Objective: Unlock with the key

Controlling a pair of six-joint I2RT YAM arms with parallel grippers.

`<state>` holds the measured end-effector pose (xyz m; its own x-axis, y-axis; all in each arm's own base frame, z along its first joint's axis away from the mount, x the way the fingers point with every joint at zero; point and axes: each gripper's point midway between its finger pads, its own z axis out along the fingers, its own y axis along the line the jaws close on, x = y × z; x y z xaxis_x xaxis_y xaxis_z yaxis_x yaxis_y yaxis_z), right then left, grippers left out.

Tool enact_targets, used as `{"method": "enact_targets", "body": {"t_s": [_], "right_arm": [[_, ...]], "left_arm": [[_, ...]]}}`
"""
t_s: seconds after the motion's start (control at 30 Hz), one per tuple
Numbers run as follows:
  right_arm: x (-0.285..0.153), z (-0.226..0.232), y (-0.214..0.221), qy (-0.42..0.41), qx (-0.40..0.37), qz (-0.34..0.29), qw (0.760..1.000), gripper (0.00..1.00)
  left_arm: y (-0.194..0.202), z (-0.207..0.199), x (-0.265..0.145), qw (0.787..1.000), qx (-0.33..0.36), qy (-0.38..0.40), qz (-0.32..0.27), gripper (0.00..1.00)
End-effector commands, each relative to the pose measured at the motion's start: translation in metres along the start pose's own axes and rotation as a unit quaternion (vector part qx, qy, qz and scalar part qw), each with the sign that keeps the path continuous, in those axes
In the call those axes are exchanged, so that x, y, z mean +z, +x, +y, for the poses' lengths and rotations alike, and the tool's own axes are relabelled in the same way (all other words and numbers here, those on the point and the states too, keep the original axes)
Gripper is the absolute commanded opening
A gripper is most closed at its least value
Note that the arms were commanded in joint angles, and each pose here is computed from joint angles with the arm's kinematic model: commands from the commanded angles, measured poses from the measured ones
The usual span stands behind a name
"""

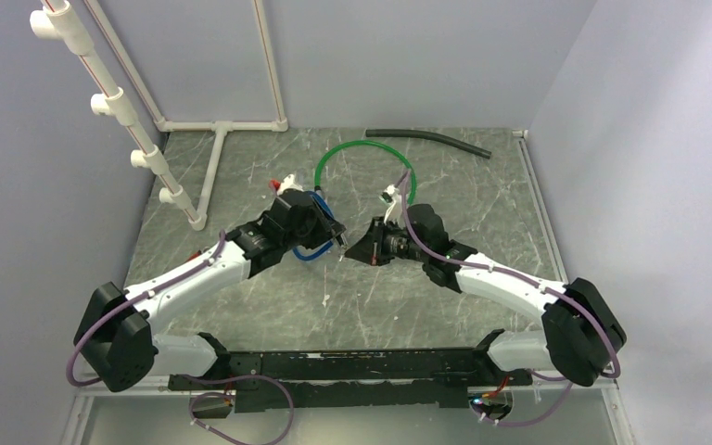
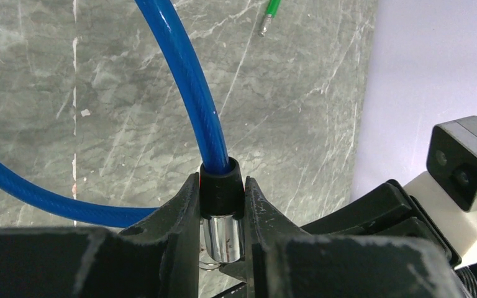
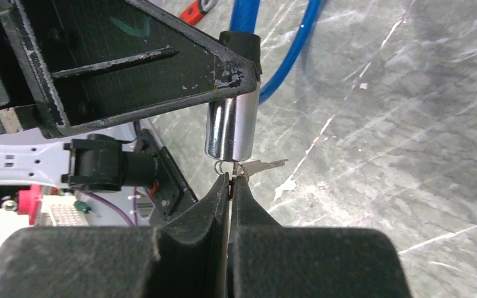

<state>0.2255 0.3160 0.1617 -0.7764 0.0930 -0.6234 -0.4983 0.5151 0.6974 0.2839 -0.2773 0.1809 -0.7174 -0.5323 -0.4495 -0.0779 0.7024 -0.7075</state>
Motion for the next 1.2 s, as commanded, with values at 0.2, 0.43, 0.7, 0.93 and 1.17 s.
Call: {"method": "enact_targets", "body": {"t_s": [0.2,0.43,0.7,0.93,1.17], "right_arm": [[-0.018,0.06,-0.03,-0.151,0.017,-0.067,0.986,0.0],[-0.033,0.087,-0.045,-0.235,0.027,-0.086,0.968,0.0],[-0.061,0.11,-0.069,-0.307,0.041,-0.131,0.942,0.0],[-0.076,0.125,-0.08,-0.417,0.1,-0.147,0.892,0.0],[-0.078,0.139,-0.094,-0.449,0.088,-0.148,0.877,0.0]], "left_arm": [[-0.02,-0.052,-0.029,0.989,-0.022,0.14,-0.047,0.0],[-0.023,-0.064,-0.049,0.975,-0.021,0.211,-0.067,0.0],[-0.031,-0.071,-0.085,0.945,-0.032,0.303,-0.116,0.0],[-0.03,-0.069,-0.102,0.92,-0.038,0.363,-0.143,0.0],[-0.025,-0.067,-0.102,0.909,-0.028,0.388,-0.151,0.0]]}}
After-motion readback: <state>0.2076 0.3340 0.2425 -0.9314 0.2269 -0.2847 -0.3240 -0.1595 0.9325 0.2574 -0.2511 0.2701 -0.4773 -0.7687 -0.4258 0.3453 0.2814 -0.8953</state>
